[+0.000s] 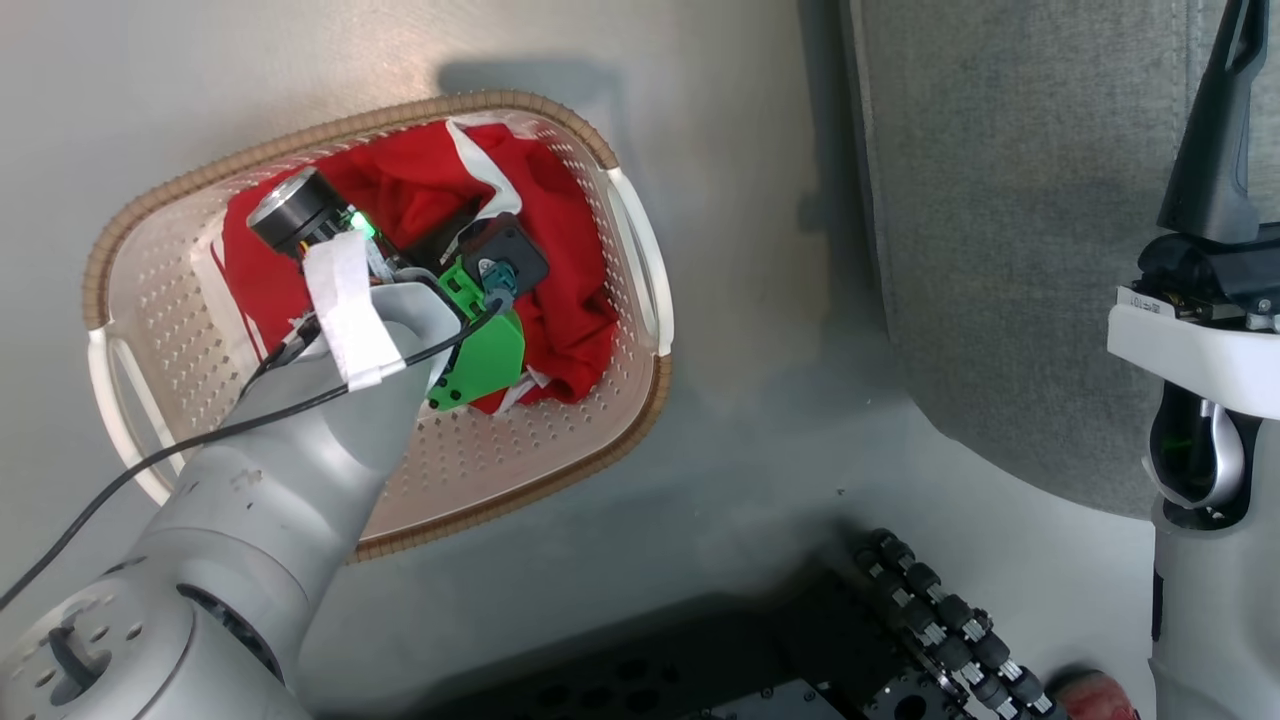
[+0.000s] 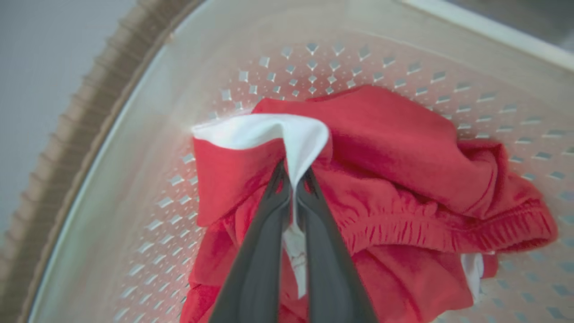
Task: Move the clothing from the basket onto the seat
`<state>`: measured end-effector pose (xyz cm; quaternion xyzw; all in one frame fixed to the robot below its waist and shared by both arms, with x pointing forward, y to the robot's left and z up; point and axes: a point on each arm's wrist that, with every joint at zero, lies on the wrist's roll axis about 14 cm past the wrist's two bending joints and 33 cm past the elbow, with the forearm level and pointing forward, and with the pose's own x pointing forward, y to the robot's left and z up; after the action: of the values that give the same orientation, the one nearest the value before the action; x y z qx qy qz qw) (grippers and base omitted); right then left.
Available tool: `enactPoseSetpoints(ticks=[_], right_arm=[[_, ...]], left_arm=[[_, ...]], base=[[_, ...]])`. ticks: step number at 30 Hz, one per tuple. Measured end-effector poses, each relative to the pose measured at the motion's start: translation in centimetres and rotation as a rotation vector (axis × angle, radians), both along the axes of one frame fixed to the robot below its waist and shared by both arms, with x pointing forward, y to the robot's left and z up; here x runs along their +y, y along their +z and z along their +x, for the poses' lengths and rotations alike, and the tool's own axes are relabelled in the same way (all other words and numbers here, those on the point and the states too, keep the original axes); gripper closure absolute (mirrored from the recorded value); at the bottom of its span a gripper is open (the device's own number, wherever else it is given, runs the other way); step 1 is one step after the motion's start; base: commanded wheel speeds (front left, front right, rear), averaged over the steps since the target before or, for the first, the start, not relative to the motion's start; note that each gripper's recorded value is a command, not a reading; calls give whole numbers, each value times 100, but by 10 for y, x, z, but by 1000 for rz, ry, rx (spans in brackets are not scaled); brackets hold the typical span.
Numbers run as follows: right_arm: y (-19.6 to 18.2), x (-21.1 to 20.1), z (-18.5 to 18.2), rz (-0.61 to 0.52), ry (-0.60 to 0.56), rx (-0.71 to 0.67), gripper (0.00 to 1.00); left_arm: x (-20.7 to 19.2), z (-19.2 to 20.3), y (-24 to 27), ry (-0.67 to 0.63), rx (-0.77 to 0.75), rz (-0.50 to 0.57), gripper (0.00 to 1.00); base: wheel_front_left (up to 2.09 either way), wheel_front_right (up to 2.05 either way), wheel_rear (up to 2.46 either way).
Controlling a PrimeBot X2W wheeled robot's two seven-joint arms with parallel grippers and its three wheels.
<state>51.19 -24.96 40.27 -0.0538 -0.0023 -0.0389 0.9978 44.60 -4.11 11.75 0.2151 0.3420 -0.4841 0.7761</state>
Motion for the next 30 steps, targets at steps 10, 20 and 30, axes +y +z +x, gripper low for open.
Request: enactPoseSetpoints(ticks=[10,20,30], right_arm=[[31,34,-9,-18,92,-29,0],[66,54,-48,39,130,-45,0],[85,82,-97,124,189,-41,0]], left_arm=[[-9,0,65,209,-23,-165,100],[13,2,172,478,-138,-378,100],[57,-19,274,640,-354,-503,100]], base=[[0,0,0],[0,0,0],[0,0,0]])
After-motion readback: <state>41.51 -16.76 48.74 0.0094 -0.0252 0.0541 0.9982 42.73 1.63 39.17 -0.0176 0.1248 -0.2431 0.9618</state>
